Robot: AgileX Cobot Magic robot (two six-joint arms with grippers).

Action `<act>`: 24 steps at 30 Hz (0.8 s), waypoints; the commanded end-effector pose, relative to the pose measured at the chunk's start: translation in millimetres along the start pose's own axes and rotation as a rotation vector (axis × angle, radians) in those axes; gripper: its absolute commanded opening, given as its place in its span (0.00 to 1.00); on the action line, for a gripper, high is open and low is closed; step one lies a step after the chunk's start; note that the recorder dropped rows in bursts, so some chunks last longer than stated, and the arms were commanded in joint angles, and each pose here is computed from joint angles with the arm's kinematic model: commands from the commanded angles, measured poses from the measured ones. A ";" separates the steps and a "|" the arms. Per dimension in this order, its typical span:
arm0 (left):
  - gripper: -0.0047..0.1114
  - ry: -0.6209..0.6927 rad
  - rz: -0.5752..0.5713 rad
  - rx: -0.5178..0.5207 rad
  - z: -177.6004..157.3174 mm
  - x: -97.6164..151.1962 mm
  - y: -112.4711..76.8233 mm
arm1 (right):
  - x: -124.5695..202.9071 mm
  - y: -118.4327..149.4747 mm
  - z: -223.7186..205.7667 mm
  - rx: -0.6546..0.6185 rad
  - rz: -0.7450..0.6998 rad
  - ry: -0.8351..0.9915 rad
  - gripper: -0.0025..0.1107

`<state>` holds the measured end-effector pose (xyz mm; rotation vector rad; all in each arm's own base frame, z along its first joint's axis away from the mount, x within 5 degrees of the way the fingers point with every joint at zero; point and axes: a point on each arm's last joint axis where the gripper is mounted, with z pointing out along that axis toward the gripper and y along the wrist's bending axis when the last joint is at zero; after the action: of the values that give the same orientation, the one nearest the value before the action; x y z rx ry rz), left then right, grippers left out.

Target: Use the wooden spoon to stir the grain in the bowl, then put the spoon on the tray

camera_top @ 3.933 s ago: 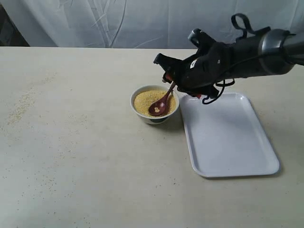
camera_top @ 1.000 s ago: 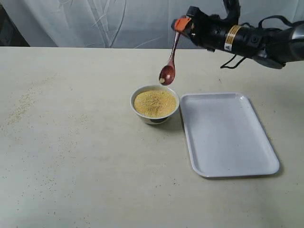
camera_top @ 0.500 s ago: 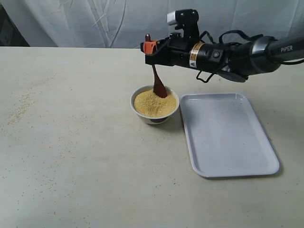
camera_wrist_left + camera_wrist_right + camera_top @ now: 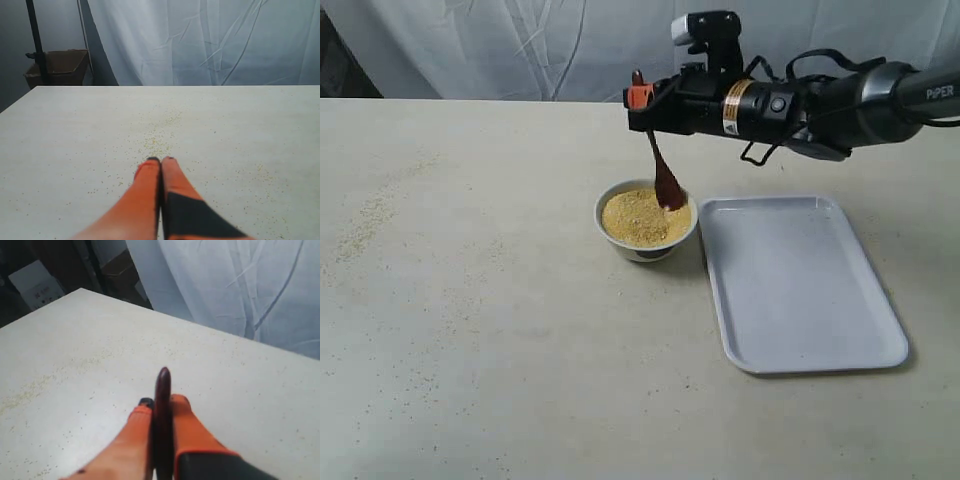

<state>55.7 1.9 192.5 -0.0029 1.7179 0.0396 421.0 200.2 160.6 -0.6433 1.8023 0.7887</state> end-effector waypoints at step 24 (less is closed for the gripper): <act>0.04 -0.003 0.001 -0.002 -0.2 0.3 0.1 | 10.6 17.5 8.0 -0.084 0.004 0.071 0.02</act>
<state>55.7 1.9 192.5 -0.0029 1.7179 0.0396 414.9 208.6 152.7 -0.6979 1.8522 0.8073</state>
